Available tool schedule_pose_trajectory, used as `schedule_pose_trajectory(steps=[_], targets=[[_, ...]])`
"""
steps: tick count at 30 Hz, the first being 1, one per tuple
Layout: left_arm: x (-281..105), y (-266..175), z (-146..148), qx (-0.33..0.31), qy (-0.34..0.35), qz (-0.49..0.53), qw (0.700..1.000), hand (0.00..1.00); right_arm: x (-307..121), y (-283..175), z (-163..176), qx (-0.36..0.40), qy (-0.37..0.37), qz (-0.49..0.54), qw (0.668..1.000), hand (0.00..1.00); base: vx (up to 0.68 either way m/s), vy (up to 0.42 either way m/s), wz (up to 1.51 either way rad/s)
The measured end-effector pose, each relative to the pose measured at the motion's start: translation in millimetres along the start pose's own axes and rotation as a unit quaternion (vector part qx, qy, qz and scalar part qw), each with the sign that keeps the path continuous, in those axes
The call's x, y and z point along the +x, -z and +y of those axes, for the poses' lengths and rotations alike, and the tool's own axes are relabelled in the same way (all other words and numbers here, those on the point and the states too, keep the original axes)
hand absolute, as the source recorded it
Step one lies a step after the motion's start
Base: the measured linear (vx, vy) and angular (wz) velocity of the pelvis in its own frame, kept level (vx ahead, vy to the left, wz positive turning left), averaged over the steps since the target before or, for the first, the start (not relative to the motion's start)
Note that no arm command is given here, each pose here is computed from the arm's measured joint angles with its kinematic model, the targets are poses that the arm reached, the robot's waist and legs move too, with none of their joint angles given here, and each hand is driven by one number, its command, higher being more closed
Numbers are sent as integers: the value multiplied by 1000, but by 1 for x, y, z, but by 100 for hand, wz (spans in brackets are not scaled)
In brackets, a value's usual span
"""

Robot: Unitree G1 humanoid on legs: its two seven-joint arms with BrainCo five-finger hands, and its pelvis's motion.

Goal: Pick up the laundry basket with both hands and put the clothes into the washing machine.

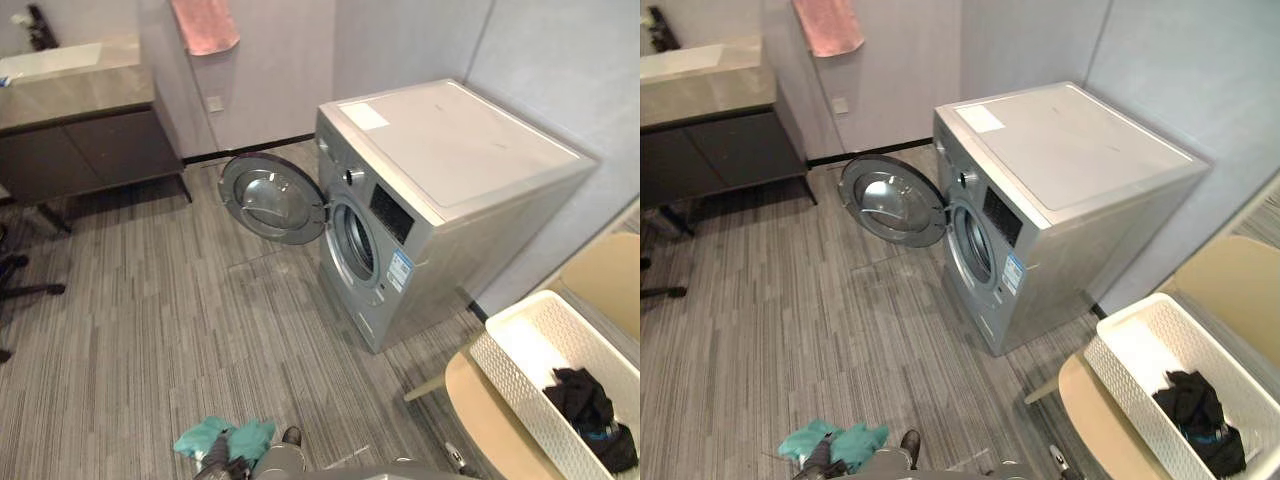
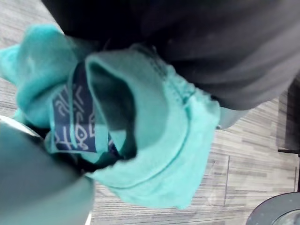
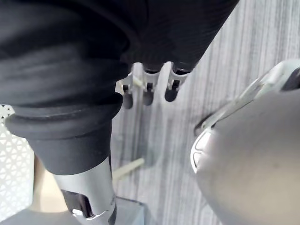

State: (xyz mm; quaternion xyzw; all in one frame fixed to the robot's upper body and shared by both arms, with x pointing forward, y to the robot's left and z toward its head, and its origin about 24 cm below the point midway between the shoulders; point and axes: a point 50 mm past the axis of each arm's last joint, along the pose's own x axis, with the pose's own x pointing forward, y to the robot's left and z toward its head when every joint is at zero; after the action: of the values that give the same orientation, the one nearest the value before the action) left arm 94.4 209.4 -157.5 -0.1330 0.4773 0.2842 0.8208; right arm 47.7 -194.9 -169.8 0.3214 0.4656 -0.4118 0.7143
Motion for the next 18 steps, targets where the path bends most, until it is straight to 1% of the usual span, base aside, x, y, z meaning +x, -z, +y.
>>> schedule_pose_trajectory(steps=[2,3,7,8,11,14,15,17,18], targets=[[-1,0,-3,-4,4,-5,1000,100,0,-1,3,7,-1,0,1000,0,167,-17,17],[-3,2,2,-4,-1,-7,1000,100,1,-2,11,7,-12,-3,1000,0,169,1,-7],[-5,5,5,-8,1,-7,1000,100,1,-14,35,-22,-50,-26,998,0,160,33,-33],[-5,6,7,-6,0,-9,1000,100,0,-17,46,-38,-72,-35,996,0,18,20,-52],[-6,7,5,-10,2,-9,1000,100,-2,-16,65,-66,-107,-36,991,0,31,19,-49],[-7,18,17,-20,-17,15,1000,100,-3,-21,67,-58,-112,-46,991,0,17,56,-36],[-9,29,25,-25,-30,34,999,100,-1,-23,59,-55,-101,-47,992,0,90,139,-37],[-11,35,32,-34,-41,45,998,100,1,-23,44,-53,-79,-45,994,0,128,188,-12],[-12,40,35,-43,-47,53,997,100,2,-21,26,-55,-51,-38,996,0,169,312,10]])
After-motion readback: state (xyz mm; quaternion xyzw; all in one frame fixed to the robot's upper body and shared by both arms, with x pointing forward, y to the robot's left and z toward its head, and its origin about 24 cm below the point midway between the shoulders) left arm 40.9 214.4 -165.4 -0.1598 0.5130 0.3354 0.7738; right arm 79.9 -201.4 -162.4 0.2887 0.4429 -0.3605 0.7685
